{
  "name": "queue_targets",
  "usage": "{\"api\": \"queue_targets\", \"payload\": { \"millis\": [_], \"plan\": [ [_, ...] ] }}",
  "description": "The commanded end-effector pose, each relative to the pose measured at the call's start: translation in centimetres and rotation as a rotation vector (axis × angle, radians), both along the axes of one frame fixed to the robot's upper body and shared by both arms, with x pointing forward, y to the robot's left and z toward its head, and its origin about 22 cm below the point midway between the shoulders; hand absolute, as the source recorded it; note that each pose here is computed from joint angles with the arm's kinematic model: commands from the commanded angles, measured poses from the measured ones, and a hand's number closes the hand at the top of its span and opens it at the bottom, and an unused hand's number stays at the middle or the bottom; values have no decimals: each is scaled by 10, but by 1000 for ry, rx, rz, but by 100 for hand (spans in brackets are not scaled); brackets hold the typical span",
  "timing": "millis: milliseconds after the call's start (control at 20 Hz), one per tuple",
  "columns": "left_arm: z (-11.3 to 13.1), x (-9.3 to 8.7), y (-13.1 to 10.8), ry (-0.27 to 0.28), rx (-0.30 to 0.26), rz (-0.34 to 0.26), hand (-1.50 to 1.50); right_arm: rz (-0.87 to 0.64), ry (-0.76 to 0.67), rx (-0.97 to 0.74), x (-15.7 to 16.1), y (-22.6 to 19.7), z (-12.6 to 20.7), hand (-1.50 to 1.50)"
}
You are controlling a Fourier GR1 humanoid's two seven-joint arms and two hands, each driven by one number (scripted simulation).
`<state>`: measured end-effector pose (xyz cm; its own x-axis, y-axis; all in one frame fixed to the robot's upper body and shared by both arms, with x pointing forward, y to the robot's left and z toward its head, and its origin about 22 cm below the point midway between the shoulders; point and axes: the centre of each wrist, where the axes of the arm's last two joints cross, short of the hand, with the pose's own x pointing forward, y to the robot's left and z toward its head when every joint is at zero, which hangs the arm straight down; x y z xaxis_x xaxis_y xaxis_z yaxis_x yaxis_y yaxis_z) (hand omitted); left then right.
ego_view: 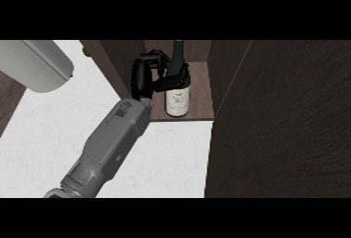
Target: Pick up the wine, place it into the cabinet and close the cabinet
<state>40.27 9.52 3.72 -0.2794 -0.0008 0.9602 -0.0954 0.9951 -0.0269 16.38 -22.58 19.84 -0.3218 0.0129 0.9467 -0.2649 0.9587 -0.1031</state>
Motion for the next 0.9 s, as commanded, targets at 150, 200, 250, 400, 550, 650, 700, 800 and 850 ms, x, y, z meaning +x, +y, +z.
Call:
{"api": "queue_targets", "payload": {
  "millis": [150, 200, 250, 400, 550, 650, 700, 800, 850],
  "plan": [
    [-11, 6, 4, -70, 54, 40, 150, 52, -20, 55, -16, 1, 7, -150],
    [6, 22, 9, -78, 62, 89, 150, 76, -47, 60, -27, 3, 8, -150],
    [11, 22, -4, -84, 77, 83, 150, 72, -31, 40, -20, -3, 6, -150],
    [3, 21, -2, -74, 64, 97, 150, 81, -33, 33, -14, 9, 3, -150],
    [10, 28, 0, -84, 38, 83, 150, 79, -27, 33, -24, 5, 10, -150],
    [11, 32, 11, -38, 0, 87, 150, 73, -44, 63, -13, 1, 2, -150],
    [10, 29, 1, -2, -18, 90, 150, 77, -24, 35, -27, -1, 4, -150],
    [11, 31, 2, -1, -68, 103, 150, 83, -42, 48, -16, 3, 3, -150],
    [10, 32, 6, -6, -85, 130, 150, 78, -45, 59, -22, 5, 2, -150]
  ]
}}
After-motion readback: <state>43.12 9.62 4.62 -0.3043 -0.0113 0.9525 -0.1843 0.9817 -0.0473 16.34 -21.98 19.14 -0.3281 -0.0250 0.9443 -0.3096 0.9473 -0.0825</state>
